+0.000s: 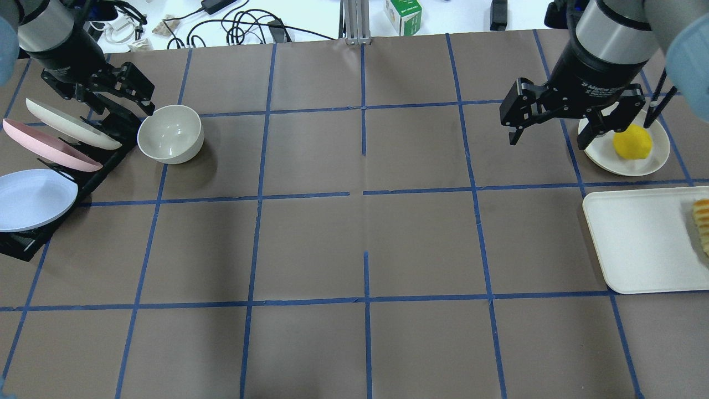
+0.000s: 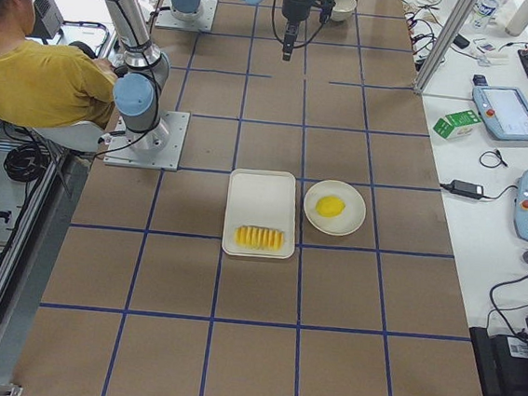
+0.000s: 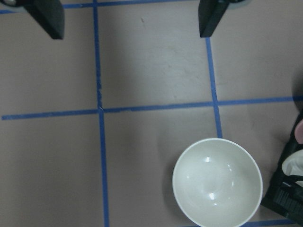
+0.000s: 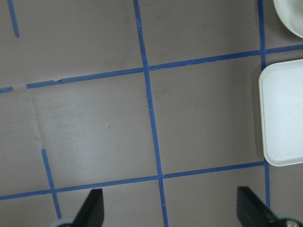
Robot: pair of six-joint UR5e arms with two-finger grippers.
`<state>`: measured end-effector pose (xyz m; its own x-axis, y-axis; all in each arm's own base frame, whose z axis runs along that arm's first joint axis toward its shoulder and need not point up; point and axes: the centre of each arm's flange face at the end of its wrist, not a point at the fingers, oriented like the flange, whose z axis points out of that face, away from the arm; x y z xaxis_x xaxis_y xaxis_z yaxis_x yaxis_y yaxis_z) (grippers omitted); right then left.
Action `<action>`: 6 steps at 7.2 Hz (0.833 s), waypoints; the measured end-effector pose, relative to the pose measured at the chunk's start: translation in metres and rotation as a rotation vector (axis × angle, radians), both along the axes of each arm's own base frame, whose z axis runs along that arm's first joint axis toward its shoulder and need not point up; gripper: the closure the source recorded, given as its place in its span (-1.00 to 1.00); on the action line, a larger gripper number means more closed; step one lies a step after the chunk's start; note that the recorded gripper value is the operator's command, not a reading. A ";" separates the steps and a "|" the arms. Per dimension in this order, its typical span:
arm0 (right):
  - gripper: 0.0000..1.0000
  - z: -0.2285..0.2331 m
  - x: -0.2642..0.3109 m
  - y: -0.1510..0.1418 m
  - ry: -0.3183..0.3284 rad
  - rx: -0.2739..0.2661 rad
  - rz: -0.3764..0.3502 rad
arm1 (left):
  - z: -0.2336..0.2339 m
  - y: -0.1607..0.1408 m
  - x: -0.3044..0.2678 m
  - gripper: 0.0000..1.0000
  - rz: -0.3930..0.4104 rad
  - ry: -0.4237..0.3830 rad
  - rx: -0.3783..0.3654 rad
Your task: Place bowl and put lemon in it
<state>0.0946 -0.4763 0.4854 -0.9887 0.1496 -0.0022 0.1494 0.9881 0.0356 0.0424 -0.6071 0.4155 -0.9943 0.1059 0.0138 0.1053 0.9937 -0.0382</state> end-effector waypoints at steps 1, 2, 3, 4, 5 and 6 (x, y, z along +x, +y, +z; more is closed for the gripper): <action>-1.00 -0.010 -0.035 -0.016 -0.003 0.003 -0.031 | -0.030 -0.018 0.023 -0.98 0.006 0.002 0.003; -1.00 -0.021 -0.081 -0.032 -0.007 -0.003 -0.031 | -0.058 -0.032 0.044 -0.99 0.022 0.003 0.006; -1.00 -0.039 -0.129 -0.051 -0.007 -0.017 0.007 | -0.083 -0.043 0.061 -0.99 0.038 0.004 0.006; -1.00 -0.065 -0.171 -0.073 -0.002 -0.034 0.053 | -0.106 -0.051 0.069 -0.99 0.046 0.008 0.018; -1.00 -0.095 -0.202 -0.093 0.004 -0.045 0.095 | -0.127 -0.057 0.074 -0.99 0.050 0.013 0.031; -1.00 -0.116 -0.224 -0.105 0.014 -0.057 0.123 | -0.145 -0.064 0.077 -0.99 0.048 0.016 0.037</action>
<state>-0.1298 -0.5812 0.3699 -0.9996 0.0274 0.0065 0.0273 0.9994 -0.0220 0.1192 -0.6706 0.2701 -0.9979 0.0569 0.0323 0.0569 0.9984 -0.0025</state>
